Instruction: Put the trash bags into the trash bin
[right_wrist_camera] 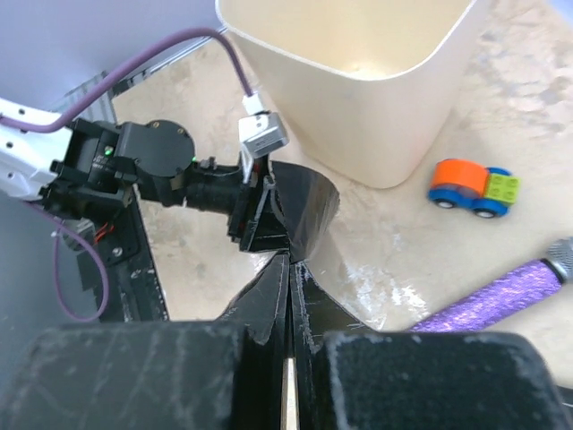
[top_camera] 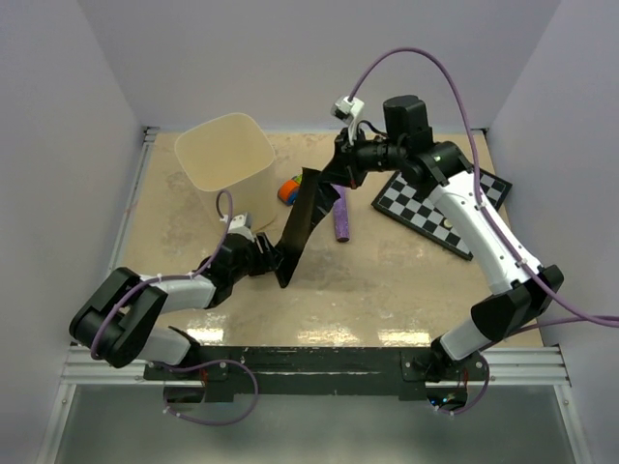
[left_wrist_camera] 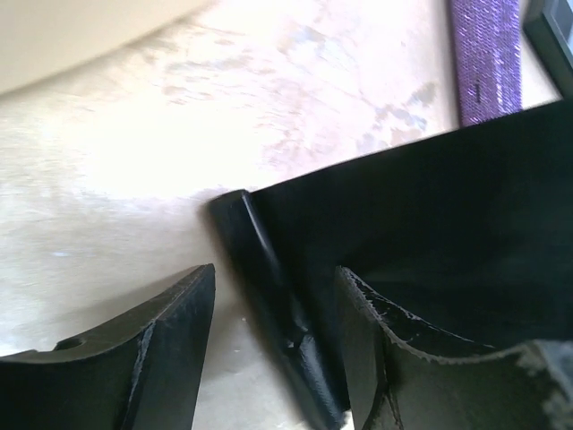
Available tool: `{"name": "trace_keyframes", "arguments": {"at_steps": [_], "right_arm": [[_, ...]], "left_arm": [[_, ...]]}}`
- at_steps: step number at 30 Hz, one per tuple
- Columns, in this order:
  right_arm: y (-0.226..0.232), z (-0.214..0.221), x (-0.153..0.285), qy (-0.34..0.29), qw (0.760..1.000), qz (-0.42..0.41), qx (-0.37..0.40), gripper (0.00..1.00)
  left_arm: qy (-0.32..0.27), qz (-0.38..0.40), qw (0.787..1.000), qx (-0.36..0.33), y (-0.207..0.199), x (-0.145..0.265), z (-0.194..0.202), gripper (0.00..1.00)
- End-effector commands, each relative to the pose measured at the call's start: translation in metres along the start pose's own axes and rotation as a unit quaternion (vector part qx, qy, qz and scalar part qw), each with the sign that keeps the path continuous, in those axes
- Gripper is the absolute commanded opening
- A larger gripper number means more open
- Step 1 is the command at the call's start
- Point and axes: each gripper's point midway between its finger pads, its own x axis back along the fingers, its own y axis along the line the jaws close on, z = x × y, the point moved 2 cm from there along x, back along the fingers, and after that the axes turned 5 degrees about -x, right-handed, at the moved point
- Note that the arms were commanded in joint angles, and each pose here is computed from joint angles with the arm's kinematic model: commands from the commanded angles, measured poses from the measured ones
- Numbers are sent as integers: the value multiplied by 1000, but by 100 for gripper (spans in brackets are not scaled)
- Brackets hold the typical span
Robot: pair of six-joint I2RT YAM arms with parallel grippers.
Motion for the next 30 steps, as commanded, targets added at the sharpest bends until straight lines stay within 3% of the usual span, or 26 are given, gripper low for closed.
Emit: {"name": "trace_keyframes", "arguments": {"at_steps": [1, 30], "right_arm": [[6, -35, 37, -44, 998, 33, 42, 0], [-33, -85, 107, -130, 982, 130, 47, 0]], "left_arm": [[-4, -45, 999, -7, 21, 3, 0, 60], [5, -89, 996, -19, 38, 6, 4, 56]]}}
